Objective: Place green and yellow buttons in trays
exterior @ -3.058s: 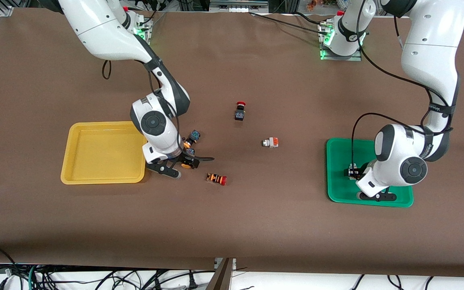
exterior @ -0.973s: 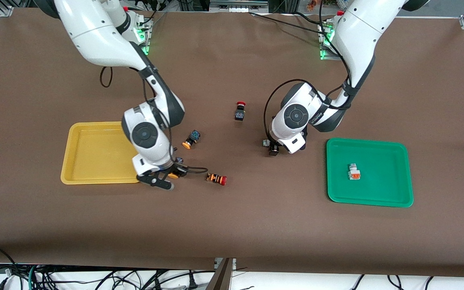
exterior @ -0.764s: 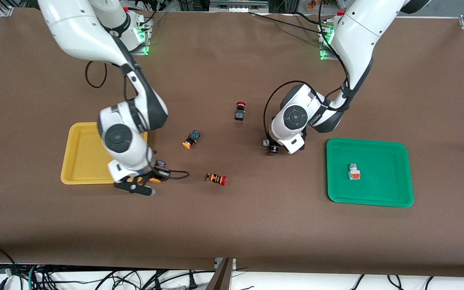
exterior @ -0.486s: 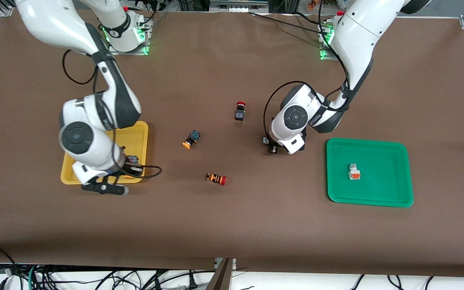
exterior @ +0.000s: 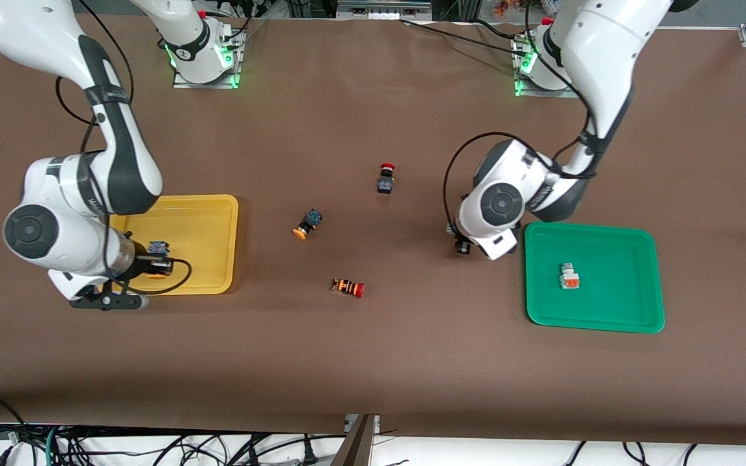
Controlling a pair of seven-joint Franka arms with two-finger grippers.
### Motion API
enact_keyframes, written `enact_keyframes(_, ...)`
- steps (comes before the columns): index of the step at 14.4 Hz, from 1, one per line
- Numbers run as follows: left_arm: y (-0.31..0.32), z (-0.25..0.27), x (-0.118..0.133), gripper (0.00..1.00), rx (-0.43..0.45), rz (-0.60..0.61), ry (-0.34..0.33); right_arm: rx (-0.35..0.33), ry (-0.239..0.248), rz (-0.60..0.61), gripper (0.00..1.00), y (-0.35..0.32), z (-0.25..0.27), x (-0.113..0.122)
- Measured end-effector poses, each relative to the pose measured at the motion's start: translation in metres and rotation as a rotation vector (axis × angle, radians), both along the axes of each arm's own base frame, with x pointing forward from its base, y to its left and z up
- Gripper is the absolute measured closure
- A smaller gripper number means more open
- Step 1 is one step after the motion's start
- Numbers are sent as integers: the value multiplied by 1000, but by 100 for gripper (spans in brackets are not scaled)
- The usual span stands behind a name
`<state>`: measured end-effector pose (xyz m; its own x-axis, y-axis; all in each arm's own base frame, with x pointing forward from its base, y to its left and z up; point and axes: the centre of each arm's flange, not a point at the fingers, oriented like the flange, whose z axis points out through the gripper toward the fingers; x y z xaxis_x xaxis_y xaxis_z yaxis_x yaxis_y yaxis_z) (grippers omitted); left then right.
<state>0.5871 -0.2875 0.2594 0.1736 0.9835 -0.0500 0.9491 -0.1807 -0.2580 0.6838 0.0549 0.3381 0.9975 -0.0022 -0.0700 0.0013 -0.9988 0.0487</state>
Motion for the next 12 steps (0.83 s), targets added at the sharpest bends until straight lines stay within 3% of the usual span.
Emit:
enact_keyframes(3, 50, 37, 27, 58, -17, -130, 51, 11, -28, 45, 67, -36, -14, -17)
enact_keyframes(7, 177, 41, 64, 58, -76, -328, 45, 21, -82, 67, 67, -61, -62, -49)
enact_keyframes(12, 284, 14, 79, 58, -121, -522, 32, 28, -131, 92, 67, -94, -122, -94)
